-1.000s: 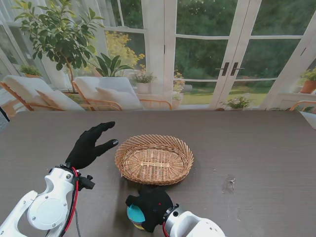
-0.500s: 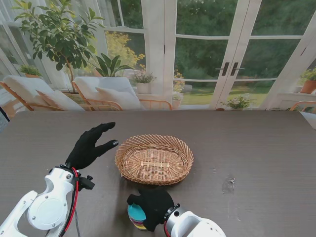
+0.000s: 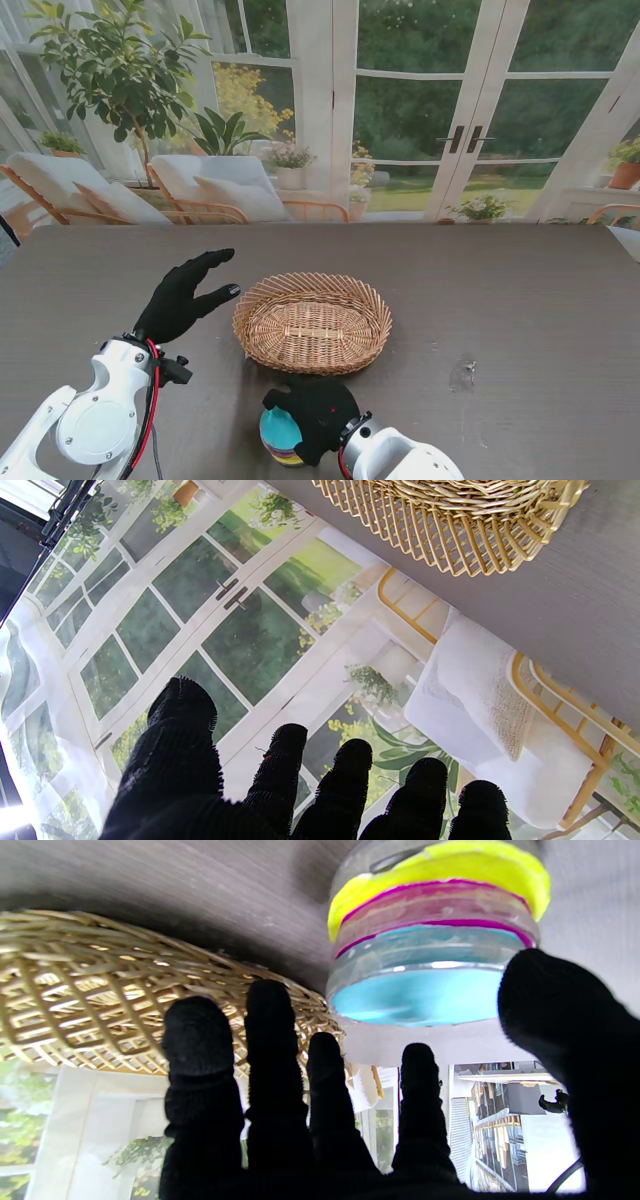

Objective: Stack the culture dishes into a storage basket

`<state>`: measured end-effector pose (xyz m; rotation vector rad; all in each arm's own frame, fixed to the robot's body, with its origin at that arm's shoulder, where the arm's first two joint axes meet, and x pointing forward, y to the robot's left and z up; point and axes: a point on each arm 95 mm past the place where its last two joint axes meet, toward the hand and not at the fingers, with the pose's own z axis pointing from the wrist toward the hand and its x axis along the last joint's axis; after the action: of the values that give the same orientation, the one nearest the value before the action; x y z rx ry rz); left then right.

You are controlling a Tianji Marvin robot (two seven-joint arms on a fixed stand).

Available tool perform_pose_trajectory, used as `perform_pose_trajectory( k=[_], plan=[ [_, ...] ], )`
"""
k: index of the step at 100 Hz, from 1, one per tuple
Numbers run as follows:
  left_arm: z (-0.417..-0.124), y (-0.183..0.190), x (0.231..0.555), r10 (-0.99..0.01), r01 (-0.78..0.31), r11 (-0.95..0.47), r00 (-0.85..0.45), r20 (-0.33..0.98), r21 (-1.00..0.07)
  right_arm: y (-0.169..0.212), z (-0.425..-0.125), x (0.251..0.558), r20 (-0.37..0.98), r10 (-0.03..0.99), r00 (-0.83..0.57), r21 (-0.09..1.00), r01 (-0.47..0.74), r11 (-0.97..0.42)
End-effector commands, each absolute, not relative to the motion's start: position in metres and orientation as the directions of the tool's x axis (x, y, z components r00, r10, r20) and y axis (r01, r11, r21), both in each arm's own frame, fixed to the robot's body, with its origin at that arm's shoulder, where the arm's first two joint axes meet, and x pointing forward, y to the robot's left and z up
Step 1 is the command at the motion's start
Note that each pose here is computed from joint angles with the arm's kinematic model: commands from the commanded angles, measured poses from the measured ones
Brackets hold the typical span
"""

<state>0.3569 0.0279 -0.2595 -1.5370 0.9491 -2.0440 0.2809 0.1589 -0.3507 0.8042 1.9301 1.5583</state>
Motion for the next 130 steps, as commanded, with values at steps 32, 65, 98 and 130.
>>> perform_pose_trajectory(
  k=[32,65,98,130],
  plan=[
    [-0.262,0.028,0.358,-0.677,-0.098,-0.676,-0.309,0.668,-0.73,0.163,-0.321,0.265,-0.021,0.685,-0.729,0.979,0.124,0.162],
    [-0.264,0.031,0.359,-0.681,-0.093,-0.675,-0.304,0.666,-0.732,0.17,-0.303,0.28,-0.024,0.572,-0.82,0.968,0.123,0.218],
    [-0.264,0.032,0.358,-0.682,-0.085,-0.675,-0.305,0.664,-0.733,0.171,-0.318,0.29,-0.078,0.491,-0.868,0.959,0.07,0.276],
    [-0.266,0.034,0.359,-0.674,-0.086,-0.683,-0.305,0.672,-0.725,0.173,-0.328,0.287,-0.137,0.468,-0.873,0.95,0.018,0.311]
  ],
)
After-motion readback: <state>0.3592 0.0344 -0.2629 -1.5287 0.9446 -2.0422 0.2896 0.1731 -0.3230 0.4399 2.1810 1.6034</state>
